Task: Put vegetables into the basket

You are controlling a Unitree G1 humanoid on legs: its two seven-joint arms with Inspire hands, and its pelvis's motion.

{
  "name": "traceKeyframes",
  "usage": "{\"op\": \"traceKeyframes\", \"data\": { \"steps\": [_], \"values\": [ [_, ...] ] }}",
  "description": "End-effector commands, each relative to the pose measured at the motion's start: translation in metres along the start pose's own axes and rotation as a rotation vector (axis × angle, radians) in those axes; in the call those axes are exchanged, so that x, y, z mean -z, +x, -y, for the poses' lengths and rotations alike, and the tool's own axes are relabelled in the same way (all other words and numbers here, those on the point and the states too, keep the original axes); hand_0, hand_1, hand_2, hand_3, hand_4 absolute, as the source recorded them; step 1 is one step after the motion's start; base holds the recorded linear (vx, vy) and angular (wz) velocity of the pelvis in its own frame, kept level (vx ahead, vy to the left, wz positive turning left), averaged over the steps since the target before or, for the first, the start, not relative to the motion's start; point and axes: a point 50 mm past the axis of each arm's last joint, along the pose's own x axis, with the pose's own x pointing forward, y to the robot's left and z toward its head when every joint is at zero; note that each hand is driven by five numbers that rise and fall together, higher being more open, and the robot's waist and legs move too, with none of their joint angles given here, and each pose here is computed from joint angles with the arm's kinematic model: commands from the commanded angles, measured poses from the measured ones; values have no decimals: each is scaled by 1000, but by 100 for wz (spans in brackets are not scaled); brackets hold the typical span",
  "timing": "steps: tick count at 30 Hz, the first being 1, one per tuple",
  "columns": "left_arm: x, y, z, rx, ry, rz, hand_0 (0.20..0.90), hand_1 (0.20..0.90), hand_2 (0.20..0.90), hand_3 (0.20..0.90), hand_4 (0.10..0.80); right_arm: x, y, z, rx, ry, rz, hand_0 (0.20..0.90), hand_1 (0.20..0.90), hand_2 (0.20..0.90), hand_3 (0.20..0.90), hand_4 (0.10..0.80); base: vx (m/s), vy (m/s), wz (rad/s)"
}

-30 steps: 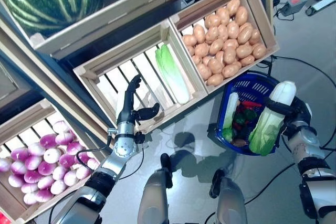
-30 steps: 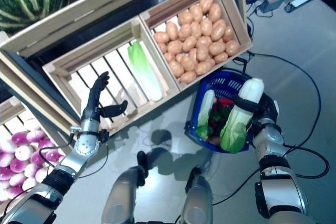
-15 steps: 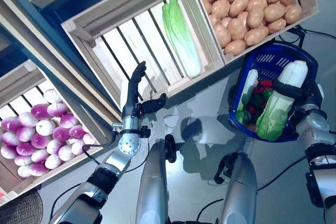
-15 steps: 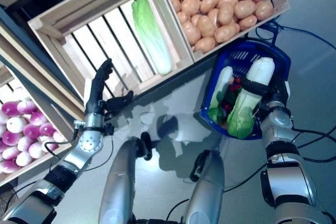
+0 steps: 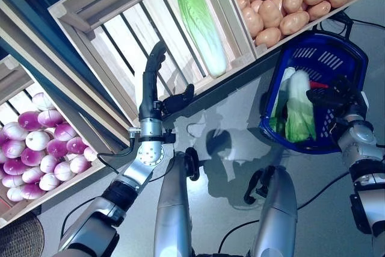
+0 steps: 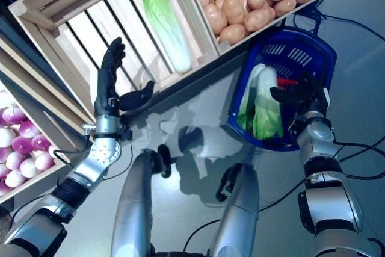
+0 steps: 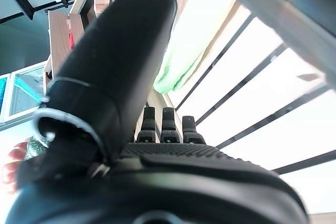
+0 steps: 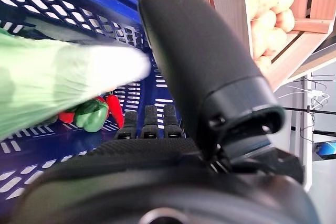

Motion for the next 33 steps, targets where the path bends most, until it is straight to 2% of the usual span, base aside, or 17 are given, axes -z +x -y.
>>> {"op": "traceKeyframes", "data": {
  "steps": [1, 13, 21, 25, 29, 33],
  "values": [
    [-60, 32, -9, -63, -117, 318, 900, 900, 900, 900, 800, -53, 7, 12, -15, 50, 178, 900, 900, 900, 900, 800, 0, 0, 0],
    [-53, 43, -18, -121, -239, 223, 900, 900, 900, 900, 800, -31, 1, -13, -173, 54, 163, 900, 900, 900, 900, 800, 1, 3, -2],
    [-48, 69, -12, -146, -387, 81, 900, 900, 900, 900, 800, -15, 0, -28, -227, 48, 98, 900, 900, 900, 900, 800, -16, 7, -3],
    [-48, 76, -10, -156, -405, 60, 900, 900, 900, 900, 800, -11, -1, -31, -228, 50, 75, 900, 900, 900, 900, 800, -12, 15, -13],
    [-53, 87, -10, -192, -207, 101, 900, 900, 900, 900, 800, -2, -3, -27, -233, 53, 54, 900, 900, 900, 900, 800, 2, -1, -14],
    [-54, 100, -26, -264, 136, 170, 900, 900, 900, 900, 800, 3, -5, -15, -229, 51, 35, 900, 900, 900, 900, 800, 14, -5, -9]
  ]
}}
